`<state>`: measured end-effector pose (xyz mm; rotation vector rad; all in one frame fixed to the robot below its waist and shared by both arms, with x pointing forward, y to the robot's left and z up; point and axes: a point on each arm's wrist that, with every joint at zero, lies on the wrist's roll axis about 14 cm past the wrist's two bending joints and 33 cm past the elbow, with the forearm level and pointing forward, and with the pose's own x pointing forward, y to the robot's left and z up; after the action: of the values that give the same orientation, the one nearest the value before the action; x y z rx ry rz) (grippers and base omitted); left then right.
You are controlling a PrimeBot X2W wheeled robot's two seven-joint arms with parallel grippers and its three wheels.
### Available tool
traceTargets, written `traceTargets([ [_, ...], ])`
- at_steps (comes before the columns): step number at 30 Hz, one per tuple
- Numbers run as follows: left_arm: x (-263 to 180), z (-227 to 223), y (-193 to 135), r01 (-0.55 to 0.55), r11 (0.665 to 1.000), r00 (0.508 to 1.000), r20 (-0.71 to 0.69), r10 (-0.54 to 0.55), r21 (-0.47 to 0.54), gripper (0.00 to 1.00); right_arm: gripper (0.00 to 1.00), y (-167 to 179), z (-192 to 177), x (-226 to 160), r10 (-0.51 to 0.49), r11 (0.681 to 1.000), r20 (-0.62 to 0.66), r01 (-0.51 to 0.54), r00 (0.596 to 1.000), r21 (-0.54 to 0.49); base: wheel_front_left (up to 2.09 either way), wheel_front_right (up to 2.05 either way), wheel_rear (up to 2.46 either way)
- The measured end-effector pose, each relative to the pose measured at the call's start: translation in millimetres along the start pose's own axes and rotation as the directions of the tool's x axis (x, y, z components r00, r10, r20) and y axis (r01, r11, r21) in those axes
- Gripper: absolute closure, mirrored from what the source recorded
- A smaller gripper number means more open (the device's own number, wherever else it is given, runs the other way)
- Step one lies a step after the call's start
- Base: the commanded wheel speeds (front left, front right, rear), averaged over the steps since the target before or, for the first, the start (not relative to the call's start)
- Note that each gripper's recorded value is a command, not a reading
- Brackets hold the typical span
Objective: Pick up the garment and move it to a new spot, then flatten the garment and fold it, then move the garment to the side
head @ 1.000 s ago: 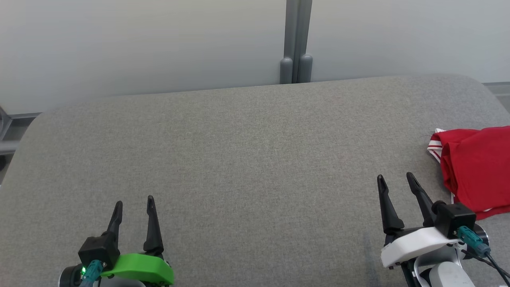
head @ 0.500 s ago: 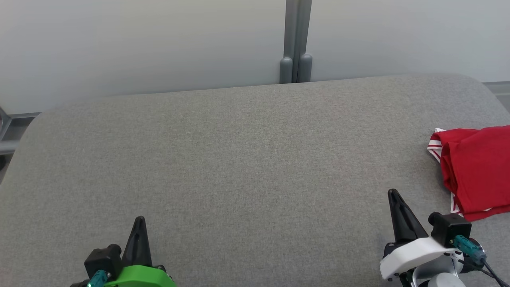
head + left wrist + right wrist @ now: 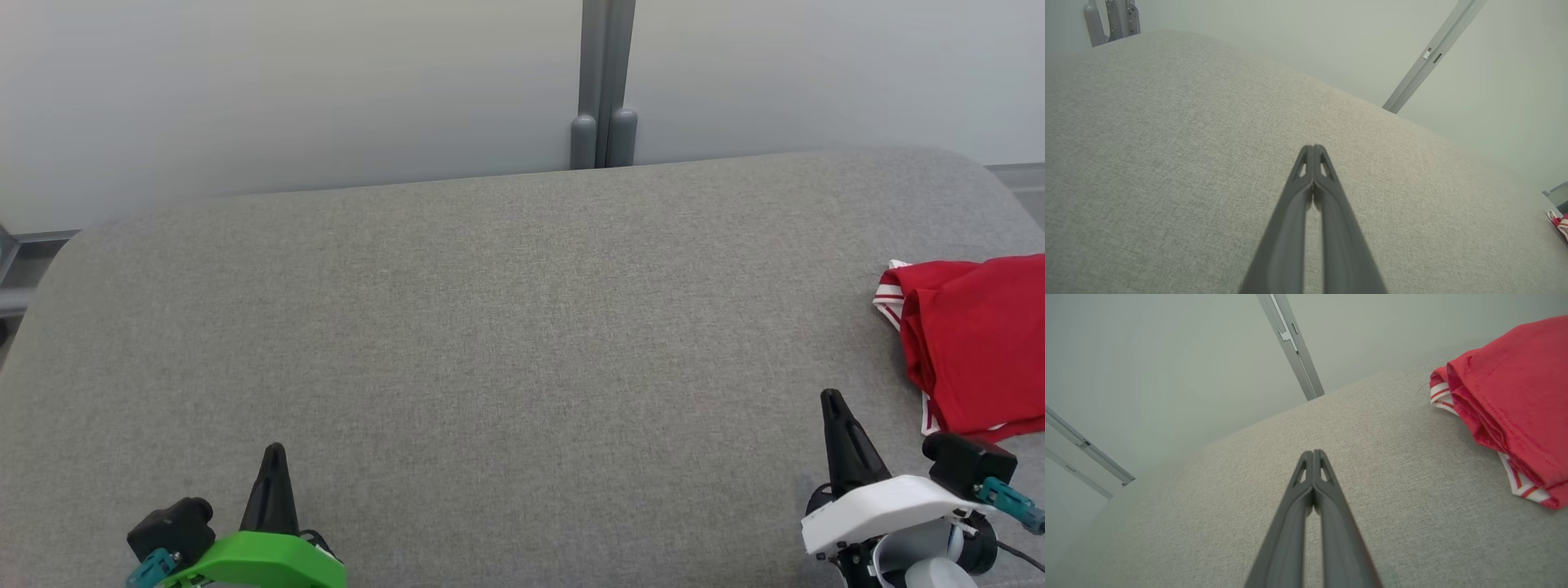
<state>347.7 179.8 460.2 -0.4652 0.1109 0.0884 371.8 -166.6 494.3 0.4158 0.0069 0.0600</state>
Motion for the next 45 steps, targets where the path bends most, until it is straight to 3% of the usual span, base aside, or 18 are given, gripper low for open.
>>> traceTargets([
  [8, 4, 2, 1, -0.008, 0.992, 1.0, -0.014, 0.007, -0.126, 1.0, 1.0, -8, 2, 0, -0.035, 0.991, -0.006, 0.036, 0.999, 0.129, 0.0, 0.0, 0.0],
  [20, 11, 6, -1, -0.005, 0.958, 1.0, -0.025, -0.002, -0.287, 1.0, 1.0, -18, 4, 0, -0.071, 0.951, -0.017, 0.073, 0.997, 0.302, 0.0, 0.0, 0.0],
  [45, 22, 16, -9, 0.019, 0.826, 0.999, -0.028, -0.042, -0.563, 1.0, 1.0, -31, 11, 2, -0.102, 0.806, -0.02, 0.094, 0.995, 0.584, 0.0, 0.0, 0.0],
])
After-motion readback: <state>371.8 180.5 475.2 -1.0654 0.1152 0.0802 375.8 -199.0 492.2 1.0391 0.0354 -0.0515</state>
